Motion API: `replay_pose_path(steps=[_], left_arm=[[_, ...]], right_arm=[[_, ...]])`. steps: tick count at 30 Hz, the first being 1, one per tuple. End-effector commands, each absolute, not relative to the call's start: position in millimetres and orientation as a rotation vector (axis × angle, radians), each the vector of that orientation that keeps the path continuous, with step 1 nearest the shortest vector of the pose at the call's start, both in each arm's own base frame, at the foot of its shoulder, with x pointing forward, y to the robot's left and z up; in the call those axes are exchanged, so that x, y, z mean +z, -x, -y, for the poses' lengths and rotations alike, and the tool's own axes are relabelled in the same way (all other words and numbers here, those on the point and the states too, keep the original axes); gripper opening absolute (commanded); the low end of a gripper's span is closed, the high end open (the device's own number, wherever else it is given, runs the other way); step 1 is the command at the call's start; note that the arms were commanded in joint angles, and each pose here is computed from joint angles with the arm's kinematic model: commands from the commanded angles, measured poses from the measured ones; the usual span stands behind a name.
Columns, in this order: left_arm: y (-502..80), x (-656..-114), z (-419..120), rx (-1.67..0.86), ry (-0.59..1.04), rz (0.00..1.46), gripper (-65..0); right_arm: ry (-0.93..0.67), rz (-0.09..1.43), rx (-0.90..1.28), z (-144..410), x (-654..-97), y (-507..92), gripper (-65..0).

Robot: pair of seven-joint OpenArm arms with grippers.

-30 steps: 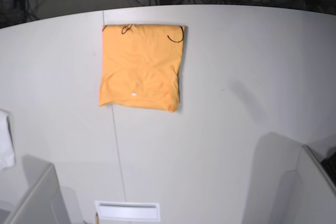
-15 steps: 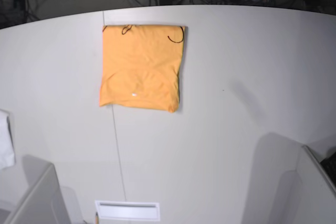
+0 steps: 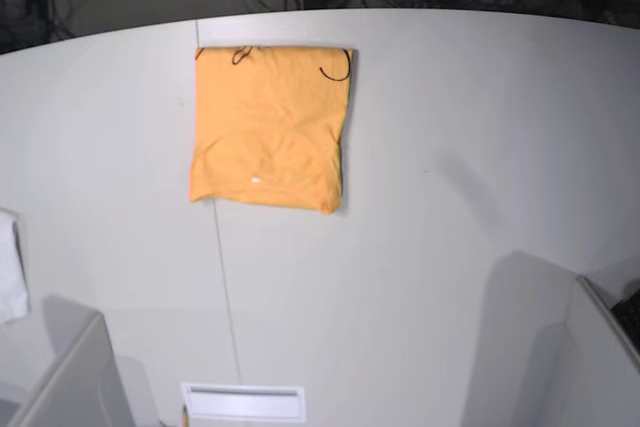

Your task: Fold the T-shirt properly

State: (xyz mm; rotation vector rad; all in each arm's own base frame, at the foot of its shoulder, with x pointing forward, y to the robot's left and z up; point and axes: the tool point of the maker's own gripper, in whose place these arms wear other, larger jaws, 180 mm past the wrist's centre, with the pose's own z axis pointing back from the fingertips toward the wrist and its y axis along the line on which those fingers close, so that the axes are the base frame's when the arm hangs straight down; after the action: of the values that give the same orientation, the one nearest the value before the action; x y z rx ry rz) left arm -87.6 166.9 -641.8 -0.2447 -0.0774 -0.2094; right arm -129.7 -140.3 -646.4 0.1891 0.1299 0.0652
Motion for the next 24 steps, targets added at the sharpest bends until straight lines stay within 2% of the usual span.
replay_pose_path(steps=[1, 8, 18, 24], left_arm=[[101.1, -640.5, -172.4, -0.219, 0.220, 0.062, -65.0], [70.3, -649.2, -160.1, -0.249, 0.102, 0.161, -65.0], [65.1, -651.1, -143.5, -0.238, 0.119, 0.168, -65.0], [26.6, -653.5, -143.4, -0.243, 0.113, 0.230, -65.0]], right_arm=[[-0.183, -0.096, 0.056, 152.8, -646.9, 119.9, -65.0], [-0.147, 0.033, 0.082, 181.3, -652.3, 52.4, -65.0], [-0.156, 0.034, 0.085, 175.2, -652.9, 51.7, -65.0], [-0.196, 0.060, 0.079, 148.1, -655.5, 36.6, -65.0]])
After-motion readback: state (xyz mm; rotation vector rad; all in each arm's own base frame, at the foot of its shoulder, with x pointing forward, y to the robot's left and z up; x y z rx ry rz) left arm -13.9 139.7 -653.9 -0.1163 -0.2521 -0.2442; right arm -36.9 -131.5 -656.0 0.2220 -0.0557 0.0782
